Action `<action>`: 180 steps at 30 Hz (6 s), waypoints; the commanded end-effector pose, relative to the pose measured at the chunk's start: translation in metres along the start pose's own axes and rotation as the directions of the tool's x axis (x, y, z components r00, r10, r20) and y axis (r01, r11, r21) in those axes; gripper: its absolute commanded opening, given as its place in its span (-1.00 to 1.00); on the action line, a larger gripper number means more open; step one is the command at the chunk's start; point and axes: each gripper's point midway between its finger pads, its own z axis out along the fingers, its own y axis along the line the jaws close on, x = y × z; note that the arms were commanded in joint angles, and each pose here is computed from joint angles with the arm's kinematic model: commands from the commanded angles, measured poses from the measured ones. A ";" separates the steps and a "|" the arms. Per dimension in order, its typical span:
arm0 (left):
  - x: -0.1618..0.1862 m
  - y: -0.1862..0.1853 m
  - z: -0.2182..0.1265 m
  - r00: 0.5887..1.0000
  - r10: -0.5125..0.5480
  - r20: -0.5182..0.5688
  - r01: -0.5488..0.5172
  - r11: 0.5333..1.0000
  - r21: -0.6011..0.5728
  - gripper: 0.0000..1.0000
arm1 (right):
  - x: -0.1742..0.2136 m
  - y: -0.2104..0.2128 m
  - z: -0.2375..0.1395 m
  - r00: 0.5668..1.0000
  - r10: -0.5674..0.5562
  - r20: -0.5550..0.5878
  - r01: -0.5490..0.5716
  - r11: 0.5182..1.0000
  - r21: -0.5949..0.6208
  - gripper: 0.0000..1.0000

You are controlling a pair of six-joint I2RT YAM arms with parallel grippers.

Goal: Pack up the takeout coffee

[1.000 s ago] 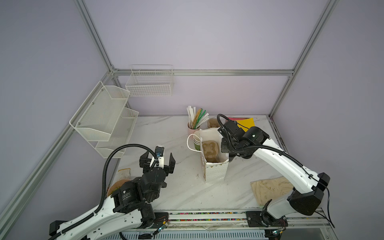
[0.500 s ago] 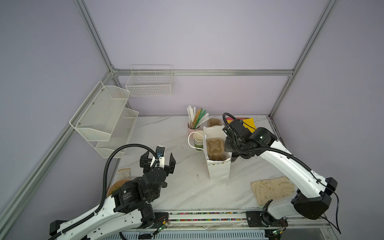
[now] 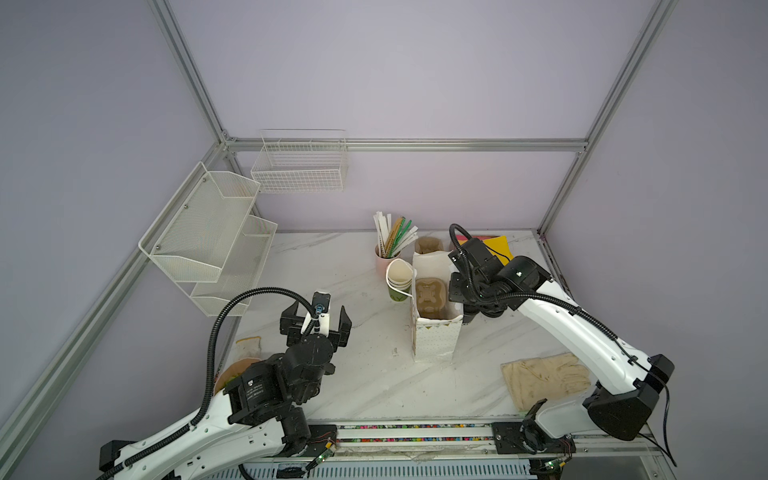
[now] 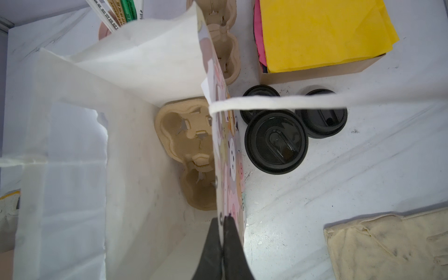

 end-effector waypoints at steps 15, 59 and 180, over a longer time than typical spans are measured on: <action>0.009 -0.002 0.005 1.000 0.030 -0.007 -0.030 0.999 -0.026 0.99 | -0.017 -0.002 0.005 0.999 -0.039 0.011 0.039 0.999 -0.022 -0.73; 0.013 -0.010 0.008 0.998 0.063 -0.026 -0.064 0.998 -0.011 0.99 | -0.010 -0.125 -0.063 0.967 0.215 0.135 -0.236 0.957 0.167 0.95; 0.029 -0.033 0.027 0.982 0.158 -0.104 -0.157 0.987 0.027 1.00 | 0.028 -0.077 0.125 0.959 0.067 -0.276 -0.030 0.990 0.137 0.64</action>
